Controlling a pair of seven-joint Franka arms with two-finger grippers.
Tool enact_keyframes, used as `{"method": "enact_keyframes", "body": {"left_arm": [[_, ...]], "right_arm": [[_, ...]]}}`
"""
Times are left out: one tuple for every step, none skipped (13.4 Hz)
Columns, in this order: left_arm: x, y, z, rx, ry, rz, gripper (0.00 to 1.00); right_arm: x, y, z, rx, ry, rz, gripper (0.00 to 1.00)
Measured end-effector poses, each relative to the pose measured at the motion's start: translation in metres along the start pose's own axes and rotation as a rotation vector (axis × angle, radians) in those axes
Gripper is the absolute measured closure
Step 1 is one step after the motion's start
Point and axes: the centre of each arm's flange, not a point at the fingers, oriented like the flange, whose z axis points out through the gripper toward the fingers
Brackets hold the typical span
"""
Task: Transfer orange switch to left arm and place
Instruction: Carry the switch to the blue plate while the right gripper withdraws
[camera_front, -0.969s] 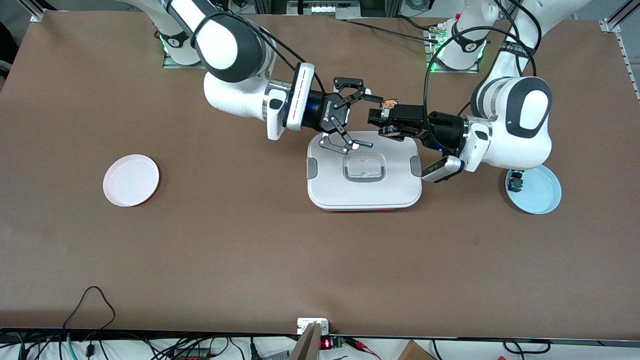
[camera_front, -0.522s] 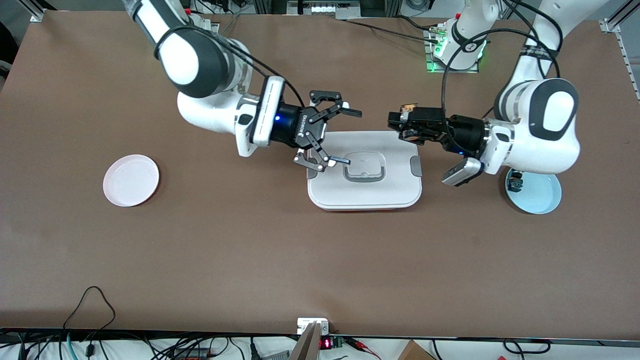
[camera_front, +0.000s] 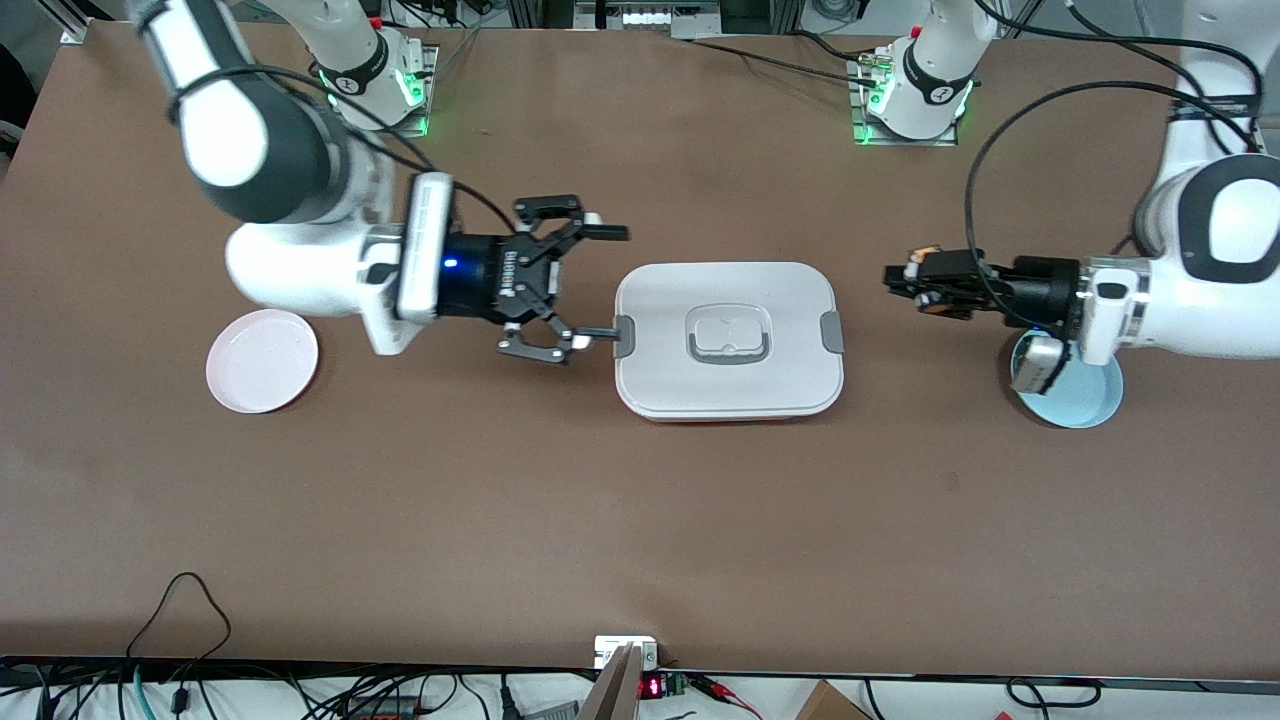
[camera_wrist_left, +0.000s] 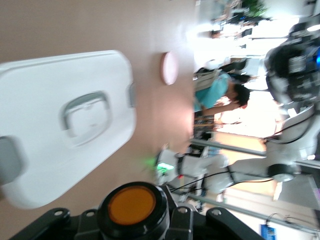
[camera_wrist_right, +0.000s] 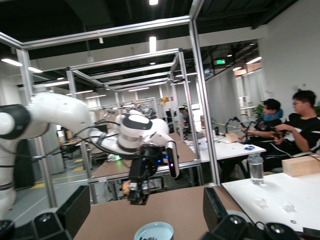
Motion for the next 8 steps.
{"method": "enact_keyframes", "body": {"left_arm": [[0.001,-0.010,-0.014,0.073,-0.022,0.001,0.75],[0.002,-0.021,-0.026,0.141,-0.041,-0.003,0.75],[0.002,-0.031,-0.036,0.211,-0.064,-0.010,0.75],[0.001,-0.040,-0.044,0.293,-0.091,-0.018,0.75],[-0.001,-0.047,-0.050,0.380,-0.124,-0.024,0.75],[-0.003,-0.052,-0.053,0.471,-0.161,-0.029,0.75],[-0.006,-0.056,-0.057,0.561,-0.200,-0.034,0.75],[-0.008,-0.060,-0.060,0.639,-0.235,-0.034,0.75]], "right_arm": [[0.008,0.004,-0.024,0.040,-0.012,-0.007,0.00],[0.013,0.006,-0.049,0.085,-0.029,-0.010,0.00],[0.016,0.007,-0.071,0.127,-0.048,-0.011,0.00],[0.018,0.007,-0.092,0.164,-0.065,-0.013,0.00],[0.021,0.006,-0.113,0.197,-0.073,-0.017,0.00],[0.024,0.005,-0.133,0.226,-0.077,-0.019,0.00],[0.027,0.003,-0.153,0.248,-0.079,-0.022,0.00],[0.031,0.000,-0.172,0.264,-0.081,-0.025,0.00]]}}
